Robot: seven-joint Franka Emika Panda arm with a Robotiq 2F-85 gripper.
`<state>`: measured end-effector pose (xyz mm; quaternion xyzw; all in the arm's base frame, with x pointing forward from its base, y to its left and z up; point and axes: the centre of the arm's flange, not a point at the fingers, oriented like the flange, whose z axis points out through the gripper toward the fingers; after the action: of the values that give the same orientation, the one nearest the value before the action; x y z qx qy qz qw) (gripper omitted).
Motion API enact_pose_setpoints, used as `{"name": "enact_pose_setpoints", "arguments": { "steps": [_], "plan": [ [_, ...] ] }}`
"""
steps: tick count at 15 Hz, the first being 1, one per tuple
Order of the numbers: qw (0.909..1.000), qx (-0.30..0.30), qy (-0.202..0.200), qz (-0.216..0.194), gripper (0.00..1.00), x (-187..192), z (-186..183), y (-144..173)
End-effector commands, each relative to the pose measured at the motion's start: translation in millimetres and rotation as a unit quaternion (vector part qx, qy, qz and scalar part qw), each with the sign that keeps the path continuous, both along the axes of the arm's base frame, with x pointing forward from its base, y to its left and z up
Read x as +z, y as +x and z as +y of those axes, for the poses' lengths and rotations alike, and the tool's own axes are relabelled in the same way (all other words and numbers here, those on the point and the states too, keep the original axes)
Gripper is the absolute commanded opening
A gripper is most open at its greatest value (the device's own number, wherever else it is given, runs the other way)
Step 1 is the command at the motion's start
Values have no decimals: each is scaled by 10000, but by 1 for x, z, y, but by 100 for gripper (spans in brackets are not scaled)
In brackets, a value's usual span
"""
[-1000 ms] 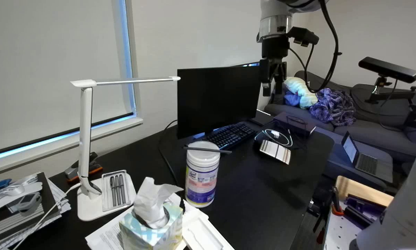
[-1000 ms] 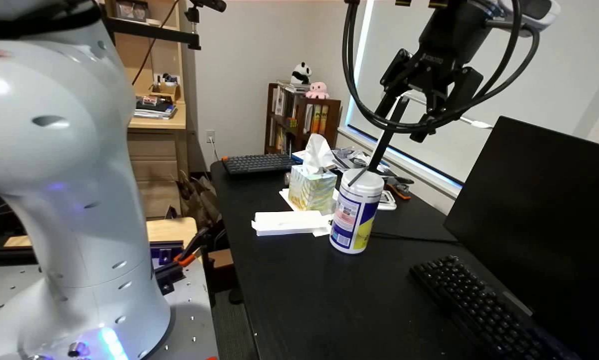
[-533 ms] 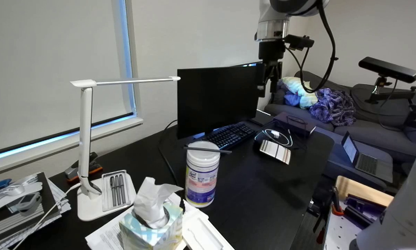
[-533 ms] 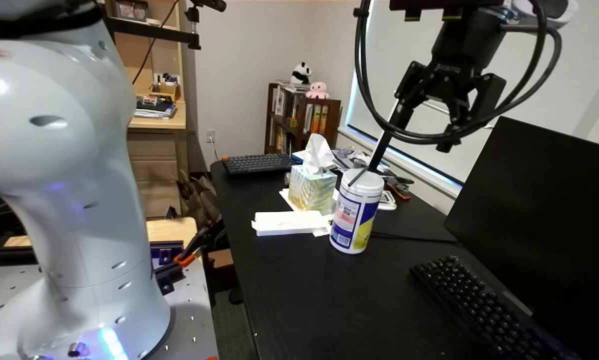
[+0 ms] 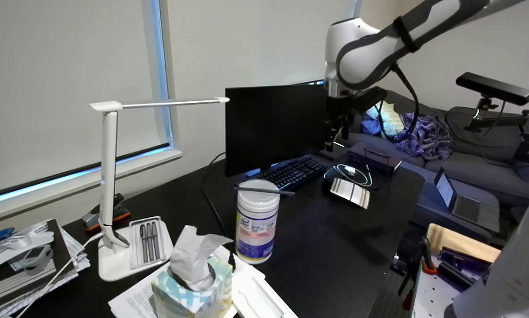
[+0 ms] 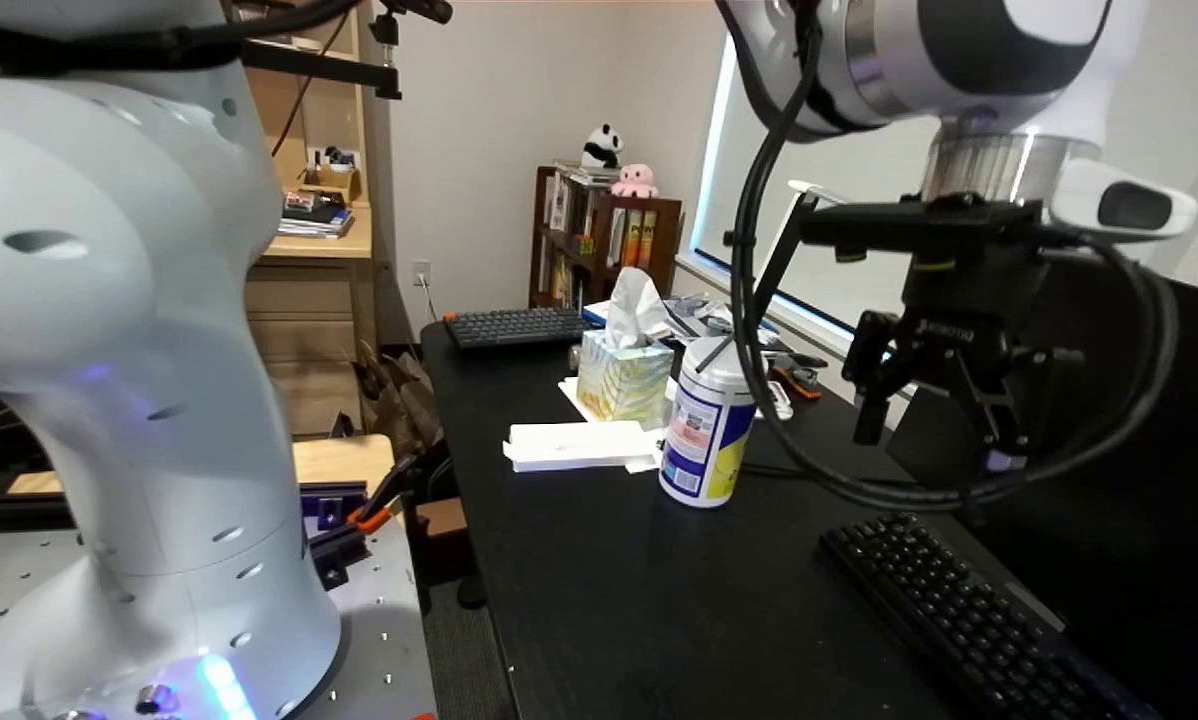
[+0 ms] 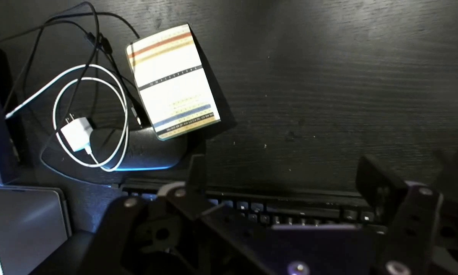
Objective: Move the striped paper from the right side of the desk to the left side of the desk
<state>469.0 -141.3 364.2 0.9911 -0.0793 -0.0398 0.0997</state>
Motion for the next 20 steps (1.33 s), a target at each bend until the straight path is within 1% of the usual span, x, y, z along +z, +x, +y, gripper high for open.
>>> {"name": "enact_pose_setpoints", "arguments": {
  "steps": [1, 3, 5, 6, 9, 11, 12, 13, 14, 19, 20],
  "plan": [
    [9992, -363, -160, 78, 100, -55, -1, 2],
    [9983, -547, -184, 49, 100, -82, -1, 5],
    [9968, -674, -365, -222, 100, -110, -4, 11],
    [9954, -702, -539, -368, 100, -124, -9, 14],
    [9913, -818, -934, -436, 100, -155, -25, 14],
    [9887, -822, -1168, -453, 100, -169, -38, 11],
    [9879, -868, -1215, -424, 100, -173, -42, 10],
    [9878, -1011, -1139, -329, 100, -170, -45, 11],
    [9899, -878, -1070, -313, 100, -165, -43, 4],
    [9897, -887, -1083, -292, 100, -167, -44, 5],
    [9849, -1155, -1244, -349, 100, -167, -42, 8]
  ]
}}
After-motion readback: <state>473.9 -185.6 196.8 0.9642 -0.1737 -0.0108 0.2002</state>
